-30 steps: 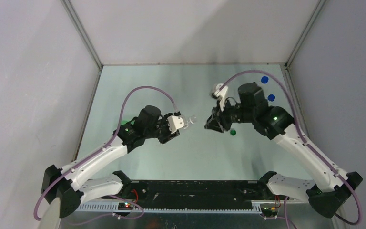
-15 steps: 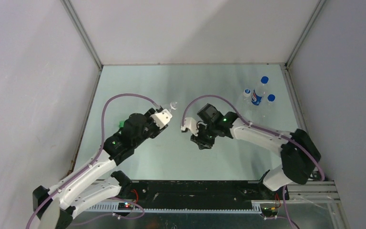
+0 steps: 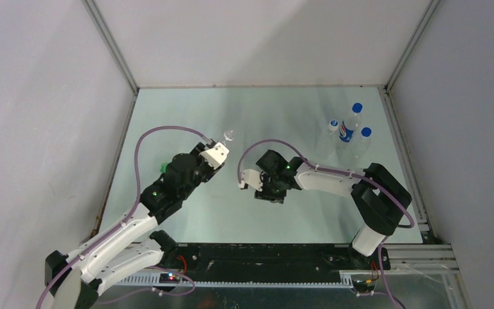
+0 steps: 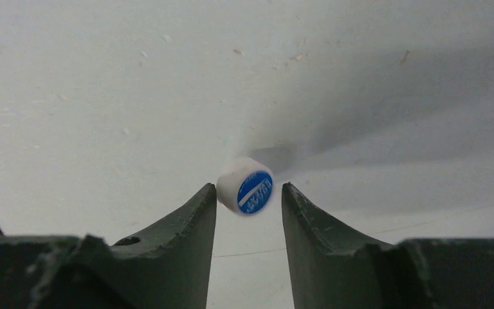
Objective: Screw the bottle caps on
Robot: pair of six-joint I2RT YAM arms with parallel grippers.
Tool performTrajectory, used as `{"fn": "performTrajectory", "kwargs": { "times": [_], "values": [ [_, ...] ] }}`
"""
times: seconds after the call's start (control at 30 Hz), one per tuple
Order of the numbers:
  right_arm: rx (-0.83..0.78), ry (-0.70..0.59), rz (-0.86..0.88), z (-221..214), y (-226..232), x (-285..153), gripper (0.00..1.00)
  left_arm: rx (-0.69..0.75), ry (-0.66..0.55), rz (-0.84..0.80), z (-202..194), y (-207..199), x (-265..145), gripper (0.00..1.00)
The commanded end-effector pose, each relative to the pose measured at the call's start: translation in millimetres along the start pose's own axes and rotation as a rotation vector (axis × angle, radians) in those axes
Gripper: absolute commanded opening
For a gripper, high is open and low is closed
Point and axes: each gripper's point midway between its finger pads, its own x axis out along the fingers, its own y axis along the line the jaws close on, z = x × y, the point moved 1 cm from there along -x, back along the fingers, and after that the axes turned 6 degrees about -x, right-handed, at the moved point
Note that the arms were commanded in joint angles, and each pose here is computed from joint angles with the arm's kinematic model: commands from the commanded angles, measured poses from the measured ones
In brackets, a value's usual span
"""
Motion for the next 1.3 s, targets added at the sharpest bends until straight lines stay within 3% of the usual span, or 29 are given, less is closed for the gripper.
{"fn": "performTrajectory", "kwargs": {
  "times": [0.0,0.27,0.33,0.57,0.6,0.63,0.7,0.8,0.93,1.03,1.27],
  "values": [
    [-0.039,0.038,-0.066,-4,-12,5,0.46,-0.046,-0.048,0.045,11,8,1,0.0],
    [0.048,0.056,-0.125,-5,-17,-10,0.56,-0.051,-0.044,0.044,10,8,3,0.0],
    [0.139,0.038,-0.168,2,-21,-23,0.57,-0.052,-0.045,0.045,10,8,3,0.0],
    [0.714,0.0,-0.261,20,-23,-64,0.59,-0.06,-0.051,0.044,11,8,4,0.0],
    [0.756,-0.034,-0.238,26,-20,-69,0.66,-0.062,-0.051,0.044,11,8,4,0.0],
    [0.827,-0.061,-0.234,32,-19,-70,0.91,-0.064,-0.054,0.045,12,9,4,0.0],
    [0.876,-0.134,-0.192,46,-15,-74,0.98,-0.064,-0.057,0.044,12,8,4,0.0],
    [0.836,-0.217,-0.149,56,-11,-77,0.99,-0.066,-0.06,0.05,13,10,2,0.0],
    [0.785,-0.167,-0.166,38,-19,-70,0.99,-0.074,-0.081,0.067,15,14,-1,0.0],
    [0.852,-0.076,-0.148,23,-24,-55,0.99,-0.081,-0.085,0.069,16,14,-1,0.0],
    [1.053,0.021,-0.198,24,-19,-26,0.83,-0.093,-0.089,0.059,17,11,0,0.0]
  ]
}}
